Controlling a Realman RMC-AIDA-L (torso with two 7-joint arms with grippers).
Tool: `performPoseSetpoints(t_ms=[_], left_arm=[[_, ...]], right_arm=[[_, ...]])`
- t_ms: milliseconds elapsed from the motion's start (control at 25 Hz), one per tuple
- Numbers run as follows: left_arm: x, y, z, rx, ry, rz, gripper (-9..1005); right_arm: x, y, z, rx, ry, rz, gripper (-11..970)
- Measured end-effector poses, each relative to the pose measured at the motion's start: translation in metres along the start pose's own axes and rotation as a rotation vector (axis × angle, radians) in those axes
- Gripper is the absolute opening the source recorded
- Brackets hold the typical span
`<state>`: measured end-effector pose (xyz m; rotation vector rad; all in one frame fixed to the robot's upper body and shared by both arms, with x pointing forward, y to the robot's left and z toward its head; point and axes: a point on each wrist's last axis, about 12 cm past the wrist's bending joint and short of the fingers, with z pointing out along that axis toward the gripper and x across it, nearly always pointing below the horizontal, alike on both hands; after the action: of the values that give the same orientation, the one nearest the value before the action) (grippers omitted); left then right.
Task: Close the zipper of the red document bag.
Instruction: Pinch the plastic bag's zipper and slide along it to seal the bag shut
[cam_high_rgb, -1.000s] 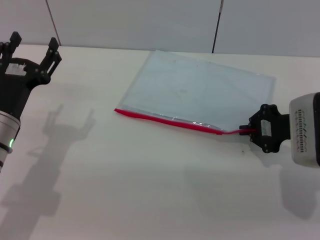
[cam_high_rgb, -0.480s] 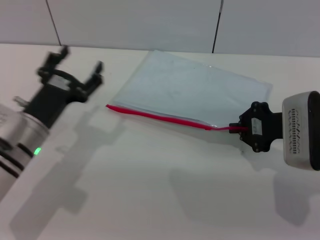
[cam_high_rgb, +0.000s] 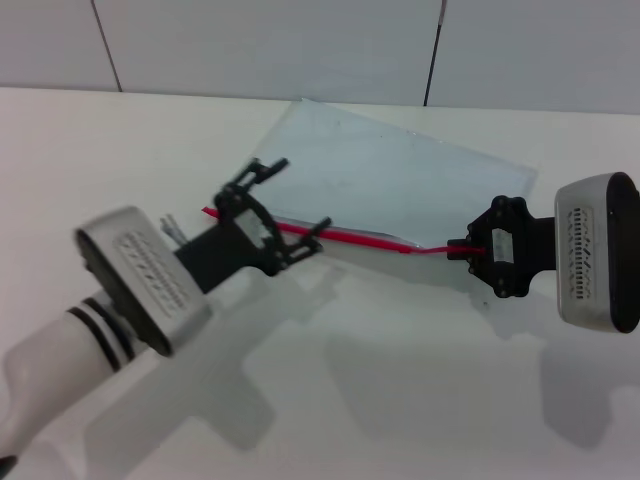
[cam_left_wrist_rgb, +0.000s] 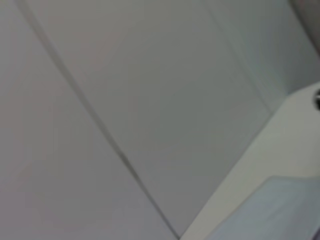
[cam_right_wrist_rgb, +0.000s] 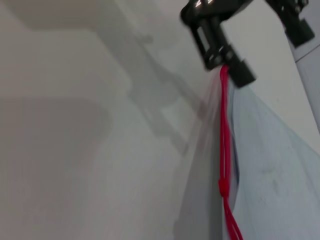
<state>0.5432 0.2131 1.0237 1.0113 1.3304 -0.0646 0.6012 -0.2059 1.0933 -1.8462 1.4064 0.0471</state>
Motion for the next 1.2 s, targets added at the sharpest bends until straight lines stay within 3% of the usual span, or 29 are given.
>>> performPoseSetpoints(t_ms=[280, 720, 1200], left_arm=[[-0.01, -0.013, 0.008, 0.037, -0.029, 0.114, 861], [-0.018, -0.025, 0.015, 0.135, -0.065, 0.155, 861], [-0.016, -0.021, 0.019, 0.151, -0.046, 0.179, 860]], right_arm=[[-0.003, -0.001, 0.001, 0.003, -0.004, -0.012, 60], [-0.011, -0.003, 0.003, -0.003, -0.012, -0.028, 65], [-0.02, -0.005, 0.004, 0.0, -0.044, -0.043, 72]])
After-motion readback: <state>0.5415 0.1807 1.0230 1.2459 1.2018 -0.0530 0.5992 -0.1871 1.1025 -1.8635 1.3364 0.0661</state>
